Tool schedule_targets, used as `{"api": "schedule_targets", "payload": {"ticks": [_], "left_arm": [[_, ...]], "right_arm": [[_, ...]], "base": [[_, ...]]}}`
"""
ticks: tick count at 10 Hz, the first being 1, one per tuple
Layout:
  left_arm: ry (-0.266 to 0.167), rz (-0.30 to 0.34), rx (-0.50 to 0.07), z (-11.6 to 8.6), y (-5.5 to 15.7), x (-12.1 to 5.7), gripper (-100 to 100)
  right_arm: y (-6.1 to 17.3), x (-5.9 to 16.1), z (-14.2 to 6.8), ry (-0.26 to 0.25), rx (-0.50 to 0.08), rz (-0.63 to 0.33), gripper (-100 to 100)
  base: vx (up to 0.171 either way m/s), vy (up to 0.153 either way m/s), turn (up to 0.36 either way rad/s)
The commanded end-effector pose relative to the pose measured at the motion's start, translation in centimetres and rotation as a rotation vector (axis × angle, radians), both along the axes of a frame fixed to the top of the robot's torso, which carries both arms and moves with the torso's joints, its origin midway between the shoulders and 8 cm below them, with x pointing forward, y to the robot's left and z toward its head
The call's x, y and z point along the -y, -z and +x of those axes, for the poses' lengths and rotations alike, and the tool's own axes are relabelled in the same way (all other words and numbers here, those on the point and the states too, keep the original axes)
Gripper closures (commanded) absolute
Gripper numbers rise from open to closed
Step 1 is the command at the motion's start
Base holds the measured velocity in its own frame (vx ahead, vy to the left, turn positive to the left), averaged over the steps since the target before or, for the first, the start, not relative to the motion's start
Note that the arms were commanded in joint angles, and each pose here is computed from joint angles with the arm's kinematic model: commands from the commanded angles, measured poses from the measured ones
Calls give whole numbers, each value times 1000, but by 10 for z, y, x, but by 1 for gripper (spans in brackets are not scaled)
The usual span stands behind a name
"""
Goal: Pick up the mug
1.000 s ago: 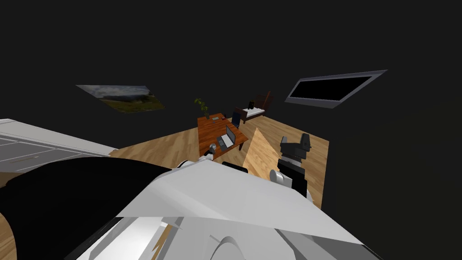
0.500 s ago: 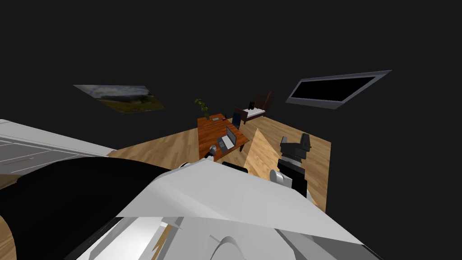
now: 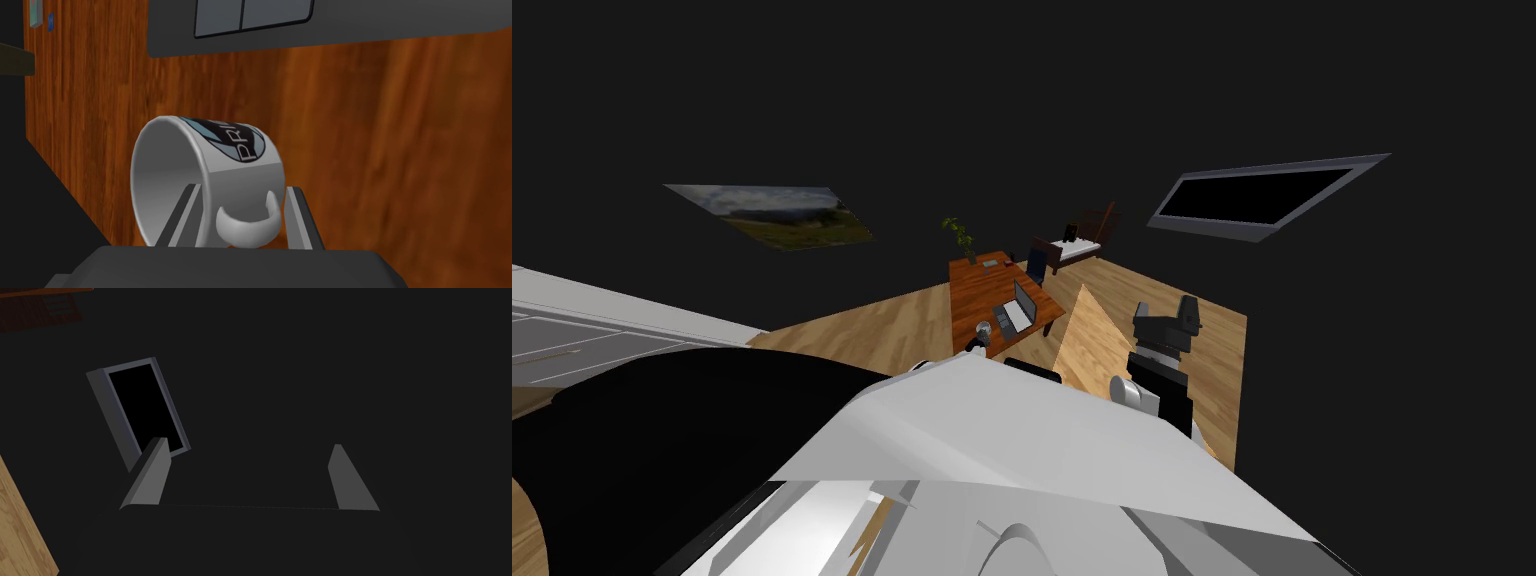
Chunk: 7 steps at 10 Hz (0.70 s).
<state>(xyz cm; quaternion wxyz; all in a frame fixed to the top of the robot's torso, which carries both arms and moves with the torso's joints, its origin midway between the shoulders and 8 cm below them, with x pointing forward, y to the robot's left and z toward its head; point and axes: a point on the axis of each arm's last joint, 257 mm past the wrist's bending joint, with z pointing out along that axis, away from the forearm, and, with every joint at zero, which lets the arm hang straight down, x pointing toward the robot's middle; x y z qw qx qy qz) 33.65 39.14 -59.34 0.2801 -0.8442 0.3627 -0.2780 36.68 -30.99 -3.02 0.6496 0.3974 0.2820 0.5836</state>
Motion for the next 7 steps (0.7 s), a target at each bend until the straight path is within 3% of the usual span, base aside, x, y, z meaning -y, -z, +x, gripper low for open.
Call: {"api": "schedule_targets", "payload": {"ticks": [1, 2, 3, 4, 6, 7], "left_arm": [[0, 0, 0, 0, 0, 0, 100], [0, 0, 0, 0, 0, 0, 100], [0, 0, 0, 0, 0, 0, 0], [1, 1, -2, 12, -6, -11, 100], [0, 3, 5, 14, -9, -11, 100], [1, 2, 0, 14, -8, -11, 0]], "right_arm": [[0, 0, 0, 0, 0, 0, 0], [0, 0, 0, 0, 0, 0, 0], [0, 0, 0, 0, 0, 0, 0], [0, 0, 0, 0, 0, 0, 0], [0, 0, 0, 0, 0, 0, 0], [0, 0, 0, 0, 0, 0, 0]], "base": [[0, 0, 0], [0, 0, 0], [0, 0, 0], [-83, -60, -18], [-92, -56, -4], [-10, -7, 1]]}}
